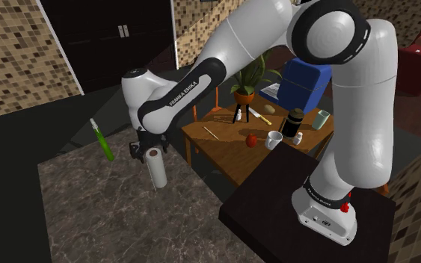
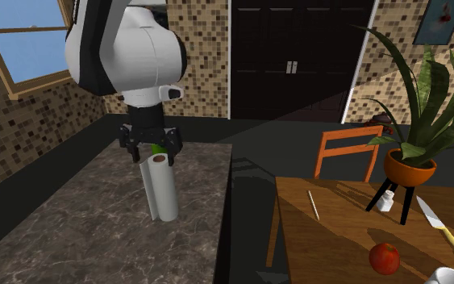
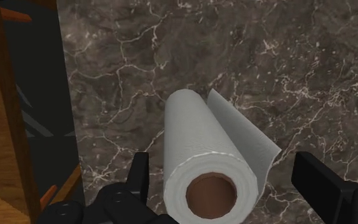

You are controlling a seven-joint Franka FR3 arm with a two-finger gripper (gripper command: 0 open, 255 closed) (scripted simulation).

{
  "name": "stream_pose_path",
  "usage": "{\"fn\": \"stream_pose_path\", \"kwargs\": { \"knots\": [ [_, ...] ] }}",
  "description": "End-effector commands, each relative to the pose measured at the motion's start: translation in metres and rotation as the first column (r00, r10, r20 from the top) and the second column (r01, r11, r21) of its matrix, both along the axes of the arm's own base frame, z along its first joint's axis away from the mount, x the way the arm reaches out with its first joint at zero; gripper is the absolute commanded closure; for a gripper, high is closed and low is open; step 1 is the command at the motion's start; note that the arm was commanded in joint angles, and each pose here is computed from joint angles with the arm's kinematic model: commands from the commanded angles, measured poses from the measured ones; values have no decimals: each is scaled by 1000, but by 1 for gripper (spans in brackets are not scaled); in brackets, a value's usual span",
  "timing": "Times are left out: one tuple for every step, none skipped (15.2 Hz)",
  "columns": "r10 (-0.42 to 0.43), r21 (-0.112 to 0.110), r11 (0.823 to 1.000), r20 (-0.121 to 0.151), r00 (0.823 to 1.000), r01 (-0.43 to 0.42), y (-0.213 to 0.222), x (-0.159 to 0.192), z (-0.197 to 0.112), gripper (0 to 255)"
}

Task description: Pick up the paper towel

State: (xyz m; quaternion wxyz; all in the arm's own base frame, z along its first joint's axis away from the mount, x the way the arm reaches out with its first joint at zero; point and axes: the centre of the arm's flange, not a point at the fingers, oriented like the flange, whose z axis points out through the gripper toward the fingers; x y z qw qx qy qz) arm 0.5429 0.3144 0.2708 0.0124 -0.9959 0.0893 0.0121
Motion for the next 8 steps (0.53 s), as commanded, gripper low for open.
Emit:
{"fn": "stream_pose_path", "kwargs": {
  "knots": [
    [0,0,1000,0,1000,0,1,2,-11,0],
    [0,0,1000,0,1000,0,1,2,-19,0],
    [0,0,1000,0,1000,0,1,2,-19,0],
    [0,0,1000,0,1000,0,1,2,-19,0],
    [0,0,1000,0,1000,0,1,2,-19,255],
    [0,0,1000,0,1000,0,1,2,-19,255],
    [0,0,1000,0,1000,0,1,2,-19,255],
    [0,0,1000,0,1000,0,1,2,-19,255]
  ]
}}
